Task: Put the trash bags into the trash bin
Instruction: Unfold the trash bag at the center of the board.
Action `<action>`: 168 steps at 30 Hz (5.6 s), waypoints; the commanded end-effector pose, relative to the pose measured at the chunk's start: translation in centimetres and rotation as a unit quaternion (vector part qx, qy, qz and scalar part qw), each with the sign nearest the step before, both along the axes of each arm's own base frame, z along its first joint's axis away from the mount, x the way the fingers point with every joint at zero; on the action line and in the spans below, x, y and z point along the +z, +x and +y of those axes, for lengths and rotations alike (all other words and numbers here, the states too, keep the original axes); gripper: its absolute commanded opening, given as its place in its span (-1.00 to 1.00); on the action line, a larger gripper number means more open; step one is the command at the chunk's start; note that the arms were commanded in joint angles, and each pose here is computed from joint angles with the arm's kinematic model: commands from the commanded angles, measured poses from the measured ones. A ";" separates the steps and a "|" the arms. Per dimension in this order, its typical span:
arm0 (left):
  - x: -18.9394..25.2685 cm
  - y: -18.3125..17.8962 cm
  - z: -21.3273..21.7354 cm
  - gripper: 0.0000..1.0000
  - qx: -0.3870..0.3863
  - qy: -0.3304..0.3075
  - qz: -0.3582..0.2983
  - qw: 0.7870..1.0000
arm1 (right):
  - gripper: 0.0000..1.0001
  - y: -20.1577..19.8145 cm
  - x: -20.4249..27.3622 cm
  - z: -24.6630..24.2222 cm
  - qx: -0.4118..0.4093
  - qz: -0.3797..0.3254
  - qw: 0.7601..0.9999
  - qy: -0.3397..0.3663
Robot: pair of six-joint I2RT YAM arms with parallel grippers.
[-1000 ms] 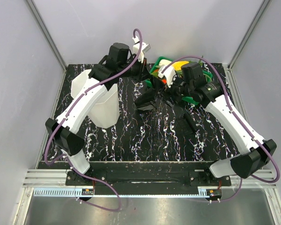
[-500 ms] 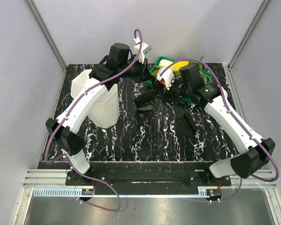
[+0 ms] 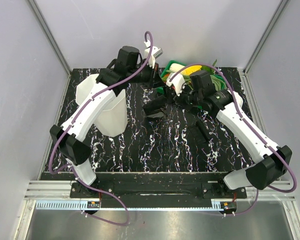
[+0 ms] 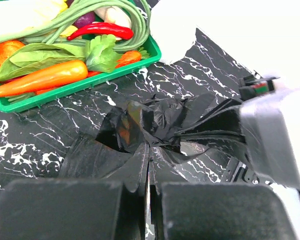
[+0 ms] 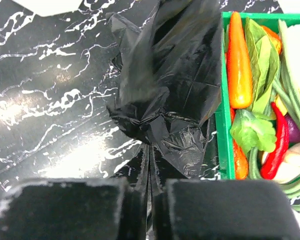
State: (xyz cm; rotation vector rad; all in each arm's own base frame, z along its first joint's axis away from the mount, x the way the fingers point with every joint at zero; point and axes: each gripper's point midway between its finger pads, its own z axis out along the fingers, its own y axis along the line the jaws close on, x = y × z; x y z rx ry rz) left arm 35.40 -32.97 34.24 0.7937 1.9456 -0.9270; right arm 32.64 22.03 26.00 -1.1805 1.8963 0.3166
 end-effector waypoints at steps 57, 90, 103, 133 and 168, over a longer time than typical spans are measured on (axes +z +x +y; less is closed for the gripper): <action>-6.9 -7.0 -3.0 -1.00 -0.195 0.044 -0.045 0.979 | -1.00 -1.6 6.7 -0.8 -0.037 0.070 0.990 0.116; -3.2 -9.5 -3.3 -1.00 -0.235 0.008 -0.086 0.968 | -1.00 -2.7 4.3 -0.9 -0.022 0.088 0.990 0.104; -1.8 -7.0 -1.5 -1.00 -0.150 0.059 -0.144 0.976 | -0.58 -4.2 4.5 -0.9 0.015 0.089 0.991 0.098; -0.3 -10.3 -2.7 -1.00 -0.230 -0.012 -0.107 0.967 | -1.00 -4.8 4.4 0.6 0.053 0.107 0.985 0.126; -1.2 -7.1 -3.4 -1.00 -0.164 0.019 -0.130 0.978 | -1.00 -7.0 4.9 1.0 0.093 0.116 0.979 0.140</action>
